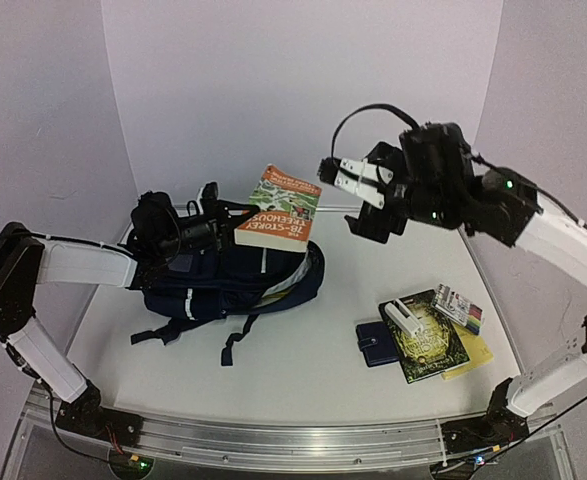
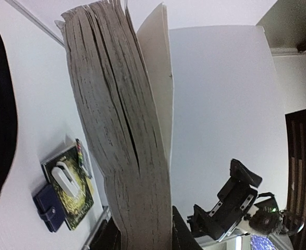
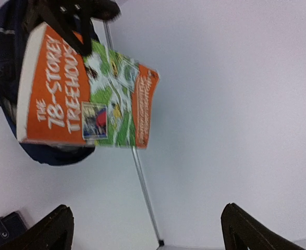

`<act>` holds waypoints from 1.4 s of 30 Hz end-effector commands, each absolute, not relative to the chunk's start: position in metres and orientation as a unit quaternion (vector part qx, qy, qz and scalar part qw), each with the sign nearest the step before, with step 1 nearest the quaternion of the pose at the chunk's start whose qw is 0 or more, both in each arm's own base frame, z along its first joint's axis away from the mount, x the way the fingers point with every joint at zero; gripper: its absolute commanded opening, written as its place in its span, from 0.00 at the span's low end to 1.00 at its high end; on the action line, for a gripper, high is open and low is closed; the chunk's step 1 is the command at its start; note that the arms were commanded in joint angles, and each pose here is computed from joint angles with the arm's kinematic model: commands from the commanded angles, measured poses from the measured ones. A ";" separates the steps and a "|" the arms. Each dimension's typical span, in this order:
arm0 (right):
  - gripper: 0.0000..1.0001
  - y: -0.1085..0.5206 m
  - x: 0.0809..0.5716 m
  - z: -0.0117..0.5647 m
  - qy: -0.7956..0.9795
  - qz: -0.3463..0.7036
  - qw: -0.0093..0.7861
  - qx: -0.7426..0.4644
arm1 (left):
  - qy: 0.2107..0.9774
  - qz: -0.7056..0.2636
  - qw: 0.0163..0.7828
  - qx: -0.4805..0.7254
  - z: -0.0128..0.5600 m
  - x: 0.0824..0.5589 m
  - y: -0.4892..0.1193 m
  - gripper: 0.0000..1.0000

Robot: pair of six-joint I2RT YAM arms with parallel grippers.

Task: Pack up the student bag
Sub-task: Pick up the book from the center of the board.

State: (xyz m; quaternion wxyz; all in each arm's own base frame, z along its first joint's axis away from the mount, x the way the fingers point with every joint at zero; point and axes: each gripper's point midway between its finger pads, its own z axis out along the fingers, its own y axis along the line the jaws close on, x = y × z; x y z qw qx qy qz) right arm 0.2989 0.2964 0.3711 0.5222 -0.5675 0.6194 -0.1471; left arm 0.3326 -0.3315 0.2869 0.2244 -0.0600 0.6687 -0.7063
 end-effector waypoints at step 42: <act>0.70 0.388 0.367 0.305 0.726 0.667 0.157 -0.057 | 0.534 -0.762 0.357 0.079 0.366 0.315 -0.332 0.00</act>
